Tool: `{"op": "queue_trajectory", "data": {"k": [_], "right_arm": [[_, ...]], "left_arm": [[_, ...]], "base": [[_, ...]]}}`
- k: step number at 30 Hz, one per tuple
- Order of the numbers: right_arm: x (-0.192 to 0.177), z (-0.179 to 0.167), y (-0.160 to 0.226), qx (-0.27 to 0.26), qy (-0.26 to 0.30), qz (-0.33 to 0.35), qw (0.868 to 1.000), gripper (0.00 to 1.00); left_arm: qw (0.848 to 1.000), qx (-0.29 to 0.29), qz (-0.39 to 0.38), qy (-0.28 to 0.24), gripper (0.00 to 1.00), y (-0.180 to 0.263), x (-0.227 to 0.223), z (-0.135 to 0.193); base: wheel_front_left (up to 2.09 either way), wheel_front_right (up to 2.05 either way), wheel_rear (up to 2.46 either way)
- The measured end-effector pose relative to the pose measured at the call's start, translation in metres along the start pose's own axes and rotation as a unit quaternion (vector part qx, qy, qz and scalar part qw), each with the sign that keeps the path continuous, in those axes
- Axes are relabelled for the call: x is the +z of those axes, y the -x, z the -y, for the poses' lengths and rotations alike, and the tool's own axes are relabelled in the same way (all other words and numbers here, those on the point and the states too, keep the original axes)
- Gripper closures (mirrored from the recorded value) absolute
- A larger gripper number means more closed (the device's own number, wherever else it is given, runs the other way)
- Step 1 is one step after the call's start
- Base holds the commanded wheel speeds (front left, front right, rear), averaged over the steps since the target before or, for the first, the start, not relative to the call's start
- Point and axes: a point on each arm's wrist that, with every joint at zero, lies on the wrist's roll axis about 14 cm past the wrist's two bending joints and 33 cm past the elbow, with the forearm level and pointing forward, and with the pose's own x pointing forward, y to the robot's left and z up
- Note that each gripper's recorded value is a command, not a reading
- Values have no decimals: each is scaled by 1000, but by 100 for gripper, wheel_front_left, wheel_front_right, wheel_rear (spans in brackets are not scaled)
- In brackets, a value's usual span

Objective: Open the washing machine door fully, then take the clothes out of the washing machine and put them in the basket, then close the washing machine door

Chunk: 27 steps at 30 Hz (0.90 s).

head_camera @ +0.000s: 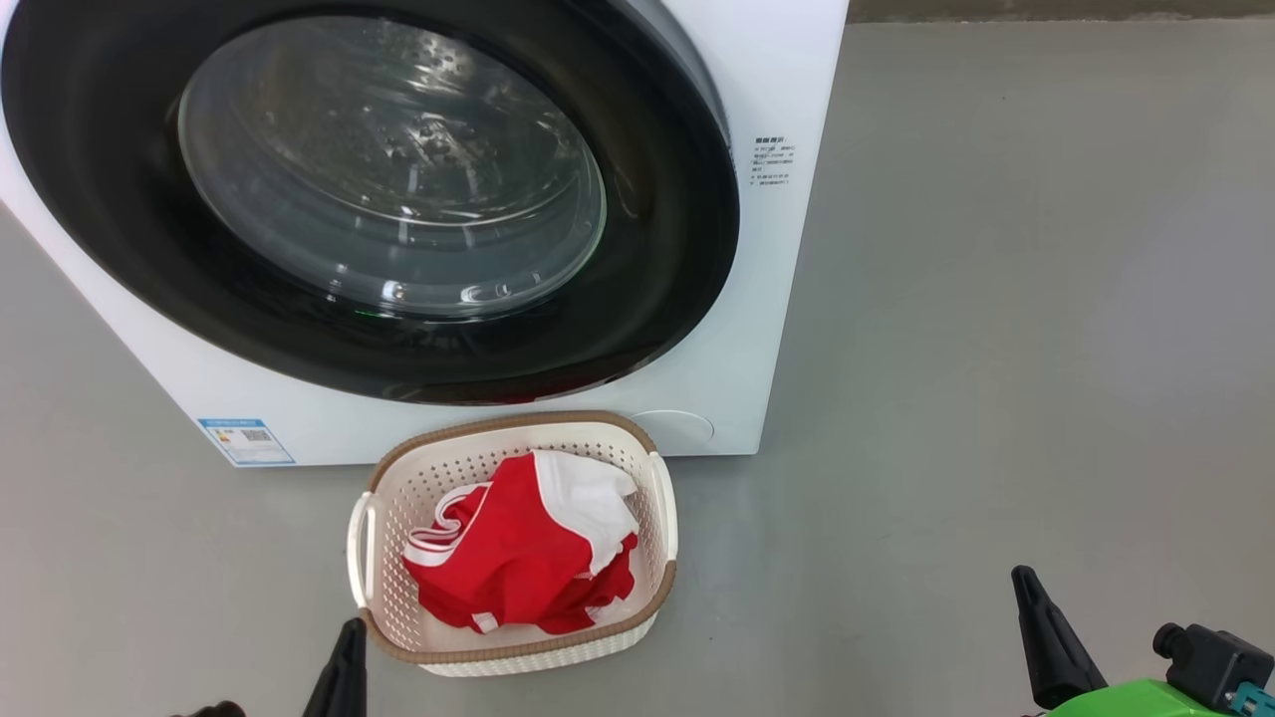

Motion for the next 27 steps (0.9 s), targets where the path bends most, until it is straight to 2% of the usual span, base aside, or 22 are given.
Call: {"op": "queue_trajectory", "data": {"k": [15,27], "right_arm": [[9,-3,-5,0,-68,5,998,100],[15,0,-6,-7,-131,9,991,100]], "left_arm": [[997,6,1,75,100,-2,5,-2],[989,7,2,146,100,-5,10,-1]], "base": [[0,0,0],[0,0,0]]}}
